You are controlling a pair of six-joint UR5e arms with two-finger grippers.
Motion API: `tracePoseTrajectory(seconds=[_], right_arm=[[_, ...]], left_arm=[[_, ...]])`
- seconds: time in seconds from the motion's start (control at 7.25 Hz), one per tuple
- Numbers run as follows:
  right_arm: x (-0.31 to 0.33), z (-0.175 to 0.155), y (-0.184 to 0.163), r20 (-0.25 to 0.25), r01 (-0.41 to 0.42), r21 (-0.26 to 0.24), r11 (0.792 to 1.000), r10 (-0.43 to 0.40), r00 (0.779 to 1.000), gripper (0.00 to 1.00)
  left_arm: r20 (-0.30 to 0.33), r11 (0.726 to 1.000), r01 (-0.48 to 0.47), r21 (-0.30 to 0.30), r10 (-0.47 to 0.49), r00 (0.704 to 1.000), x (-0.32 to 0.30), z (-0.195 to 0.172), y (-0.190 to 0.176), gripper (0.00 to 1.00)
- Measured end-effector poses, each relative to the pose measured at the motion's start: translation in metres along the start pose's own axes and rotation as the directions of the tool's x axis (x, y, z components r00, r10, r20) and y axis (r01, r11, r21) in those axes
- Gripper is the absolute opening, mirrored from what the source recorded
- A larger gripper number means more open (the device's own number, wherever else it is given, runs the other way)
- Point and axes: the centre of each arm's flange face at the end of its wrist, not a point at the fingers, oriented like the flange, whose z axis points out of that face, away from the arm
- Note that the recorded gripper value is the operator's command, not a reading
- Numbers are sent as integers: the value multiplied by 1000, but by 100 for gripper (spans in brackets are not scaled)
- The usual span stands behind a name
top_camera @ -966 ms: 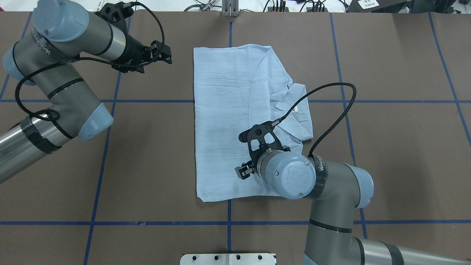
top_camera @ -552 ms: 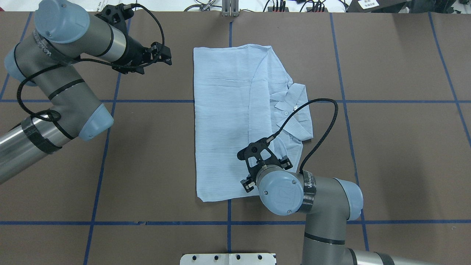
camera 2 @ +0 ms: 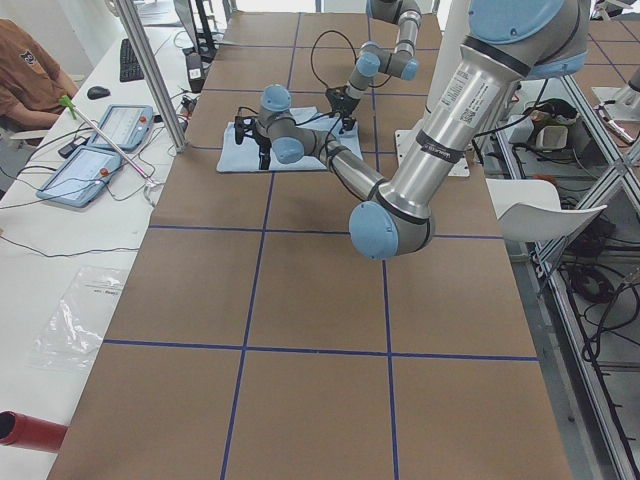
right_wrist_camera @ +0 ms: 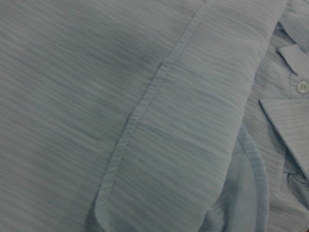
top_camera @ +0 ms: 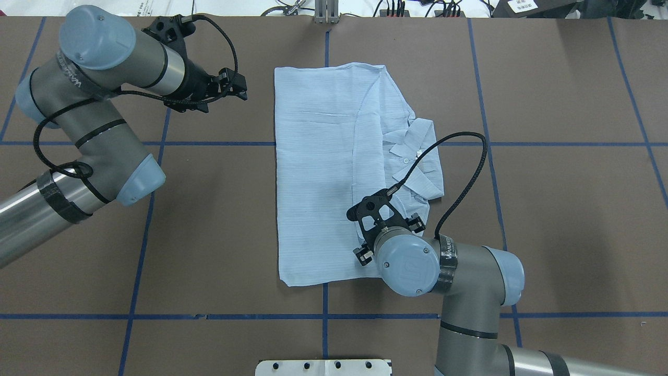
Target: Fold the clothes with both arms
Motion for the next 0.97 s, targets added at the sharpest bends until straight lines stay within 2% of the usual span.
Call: tracePoseTrajectory(seconds=[0.41,0.97], right_arm=[[35,1,18,-27,3,-11,1000,-3,1000,100],[111,2,75,-95,29,-64,997,-35,995,100]], left_arm=[[-6,1000,0,-16,0,1000,8,6,11,100],[-12,1000,0,-29,0,1000,15,11,21,100]])
